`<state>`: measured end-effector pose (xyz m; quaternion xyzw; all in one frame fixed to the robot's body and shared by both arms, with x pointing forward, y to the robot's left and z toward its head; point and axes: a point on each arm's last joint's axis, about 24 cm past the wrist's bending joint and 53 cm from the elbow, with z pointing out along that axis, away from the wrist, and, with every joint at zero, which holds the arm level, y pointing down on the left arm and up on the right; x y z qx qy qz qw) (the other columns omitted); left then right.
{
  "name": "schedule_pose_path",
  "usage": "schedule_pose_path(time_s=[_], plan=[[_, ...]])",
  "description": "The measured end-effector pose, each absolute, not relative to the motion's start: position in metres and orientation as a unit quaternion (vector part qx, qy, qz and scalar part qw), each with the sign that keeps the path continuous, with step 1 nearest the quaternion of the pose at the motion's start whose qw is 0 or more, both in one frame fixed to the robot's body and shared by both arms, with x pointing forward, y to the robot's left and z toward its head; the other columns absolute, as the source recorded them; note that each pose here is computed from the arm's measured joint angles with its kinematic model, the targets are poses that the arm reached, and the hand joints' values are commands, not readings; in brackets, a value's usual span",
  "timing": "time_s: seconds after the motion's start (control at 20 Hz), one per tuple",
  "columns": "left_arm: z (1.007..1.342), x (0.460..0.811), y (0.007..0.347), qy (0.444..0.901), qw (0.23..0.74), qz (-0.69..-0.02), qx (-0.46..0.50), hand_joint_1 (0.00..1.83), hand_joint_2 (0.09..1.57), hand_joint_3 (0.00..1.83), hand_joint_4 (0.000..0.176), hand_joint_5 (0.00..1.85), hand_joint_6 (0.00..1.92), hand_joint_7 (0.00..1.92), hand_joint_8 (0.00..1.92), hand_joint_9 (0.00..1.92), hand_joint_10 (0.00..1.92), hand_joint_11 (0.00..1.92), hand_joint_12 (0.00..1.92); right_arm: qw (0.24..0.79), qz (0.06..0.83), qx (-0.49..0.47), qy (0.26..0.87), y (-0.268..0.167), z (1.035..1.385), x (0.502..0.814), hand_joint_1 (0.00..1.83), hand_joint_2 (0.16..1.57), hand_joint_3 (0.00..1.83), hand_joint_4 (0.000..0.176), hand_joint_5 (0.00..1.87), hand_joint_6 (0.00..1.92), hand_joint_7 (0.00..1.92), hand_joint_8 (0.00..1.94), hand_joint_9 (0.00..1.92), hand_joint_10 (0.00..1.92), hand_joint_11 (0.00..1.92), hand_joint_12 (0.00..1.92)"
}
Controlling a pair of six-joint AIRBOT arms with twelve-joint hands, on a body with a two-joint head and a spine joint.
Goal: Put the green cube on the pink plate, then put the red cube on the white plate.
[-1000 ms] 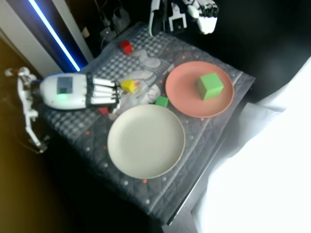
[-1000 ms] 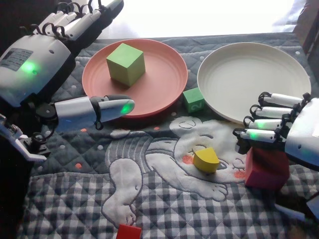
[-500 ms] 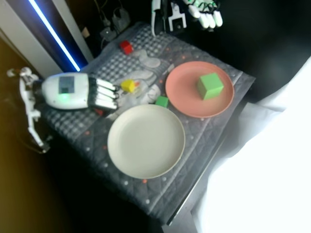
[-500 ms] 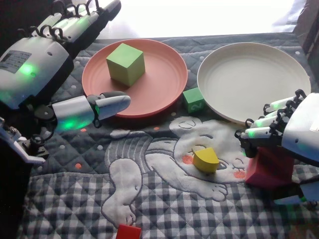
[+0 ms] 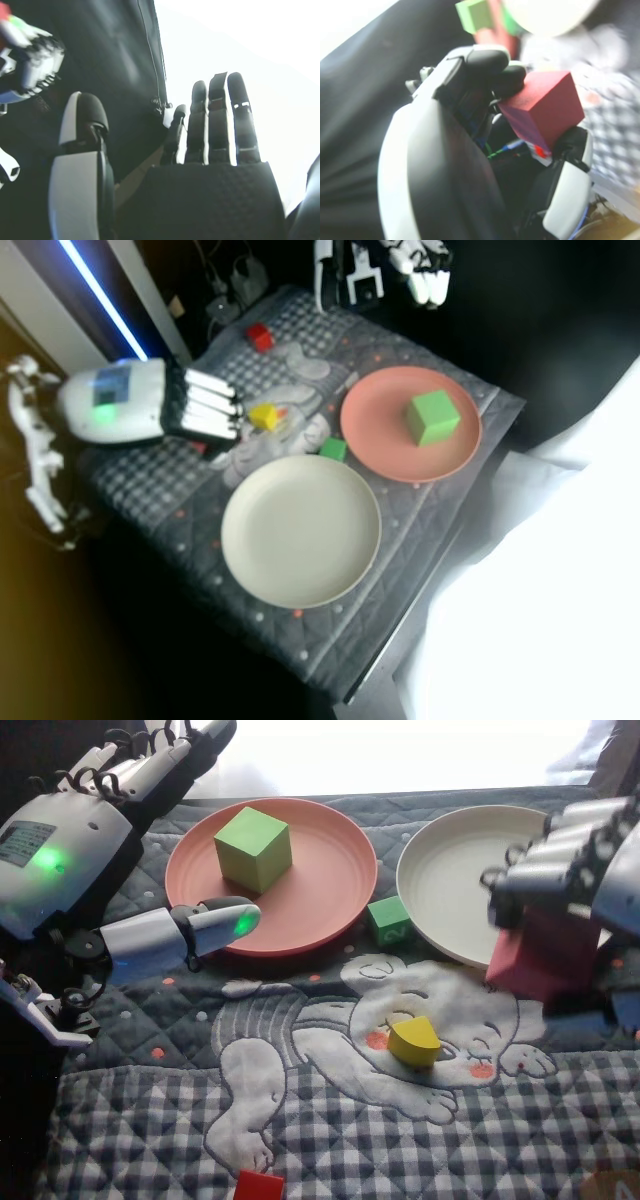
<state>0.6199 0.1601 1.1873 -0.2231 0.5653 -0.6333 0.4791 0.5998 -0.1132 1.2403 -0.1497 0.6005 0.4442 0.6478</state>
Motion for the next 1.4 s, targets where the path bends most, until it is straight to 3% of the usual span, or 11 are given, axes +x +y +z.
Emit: schedule_pose_path(time_s=[0.25, 0.4, 0.5, 0.55, 0.8, 0.95, 1.05, 1.2, 1.25, 1.3, 1.4], plan=[[1.193, 0.615, 0.156, 0.558, 0.479, -0.643, -0.214, 0.49, 1.05, 0.0, 0.099, 0.0, 0.0, 0.13, 0.0, 0.23, 0.04, 0.0, 1.32, 0.682, 0.43, -0.146, 0.573, -0.123, 1.267, 0.623, 1.22, 1.2, 0.01, 0.0, 0.79, 1.18, 0.85, 1.38, 0.72, 1.53, 0.44, 1.92], [1.198, 0.611, 0.153, 0.551, 0.48, -0.65, -0.208, 0.59, 1.05, 0.0, 0.155, 0.01, 0.0, 0.33, 0.04, 0.35, 0.09, 0.0, 1.31, 0.691, 0.417, -0.143, 0.573, -0.125, 1.271, 0.643, 1.18, 1.21, 0.01, 0.0, 0.79, 1.24, 0.82, 1.39, 0.71, 1.44, 0.44, 1.89], [1.201, 0.609, 0.153, 0.547, 0.481, -0.654, -0.206, 0.63, 1.04, 0.0, 0.165, 0.01, 0.0, 0.34, 0.03, 0.36, 0.1, 0.0, 1.24, 0.689, 0.408, -0.139, 0.582, -0.123, 1.266, 0.657, 1.31, 1.21, 0.0, 0.0, 0.74, 1.28, 0.82, 1.32, 0.71, 1.5, 0.42, 1.86], [1.202, 0.608, 0.152, 0.546, 0.481, -0.655, -0.203, 0.58, 1.03, 0.0, 0.147, 0.02, 0.0, 0.33, 0.02, 0.38, 0.12, 0.0, 1.32, 0.688, 0.406, -0.138, 0.585, -0.122, 1.263, 0.662, 1.34, 1.22, 0.0, 0.0, 0.69, 1.29, 0.82, 1.32, 0.73, 1.52, 0.52, 1.82], [1.204, 0.606, 0.152, 0.542, 0.481, -0.659, -0.202, 0.57, 1.04, 0.0, 0.172, 0.05, 0.0, 0.36, 0.01, 0.38, 0.15, 0.0, 1.42, 0.674, 0.384, -0.134, 0.617, -0.116, 1.242, 0.688, 1.22, 1.22, 0.0, 0.0, 0.84, 1.0, 0.75, 1.62, 0.64, 1.73, 0.55, 1.92], [1.205, 0.605, 0.151, 0.54, 0.481, -0.661, -0.199, 0.55, 1.04, 0.0, 0.169, 0.02, 0.01, 0.34, 0.01, 0.37, 0.14, 0.0, 1.44, 0.67, 0.374, -0.133, 0.627, -0.115, 1.234, 0.699, 1.31, 1.24, 0.0, 0.0, 0.74, 1.16, 0.76, 1.48, 0.63, 1.67, 0.44, 1.91], [1.206, 0.605, 0.151, 0.539, 0.482, -0.662, -0.198, 0.58, 1.03, 0.0, 0.136, 0.05, 0.01, 0.33, 0.0, 0.36, 0.14, 0.0, 1.48, 0.666, 0.365, -0.128, 0.638, -0.114, 1.225, 0.71, 1.34, 1.24, 0.0, 0.0, 0.75, 1.15, 0.75, 1.46, 0.63, 1.67, 0.46, 1.88], [1.206, 0.605, 0.151, 0.539, 0.482, -0.662, -0.199, 0.55, 1.03, 0.0, 0.152, 0.06, 0.0, 0.35, 0.01, 0.36, 0.13, 0.0, 1.48, 0.651, 0.363, -0.128, 0.655, -0.106, 1.21, 0.715, 1.32, 1.26, 0.0, 0.0, 0.8, 1.28, 0.67, 1.45, 0.55, 1.64, 0.26, 1.88], [1.206, 0.605, 0.151, 0.539, 0.482, -0.662, -0.198, 0.57, 1.04, 0.0, 0.156, 0.07, 0.01, 0.36, 0.01, 0.36, 0.14, 0.0, 1.47, 0.648, 0.362, -0.128, 0.658, -0.104, 1.207, 0.716, 1.2, 1.24, 0.0, 0.0, 0.83, 1.31, 0.68, 1.38, 0.46, 1.32, 0.14, 1.76], [1.206, 0.604, 0.151, 0.539, 0.482, -0.662, -0.198, 0.54, 1.04, 0.0, 0.146, 0.06, 0.0, 0.36, 0.01, 0.37, 0.14, 0.0, 1.46, 0.646, 0.362, -0.127, 0.66, -0.104, 1.206, 0.716, 1.11, 1.24, 0.0, 0.0, 0.75, 1.35, 0.56, 0.92, 0.37, 1.02, 0.03, 1.61], [1.206, 0.604, 0.151, 0.539, 0.482, -0.662, -0.198, 0.51, 1.05, 0.0, 0.126, 0.06, 0.0, 0.37, 0.01, 0.38, 0.15, 0.0, 1.5, 0.648, 0.36, -0.127, 0.66, -0.106, 1.206, 0.717, 1.07, 1.08, 0.0, 0.0, 0.48, 0.51, 0.5, 0.26, 0.3, 0.45, 0.0, 1.18]])
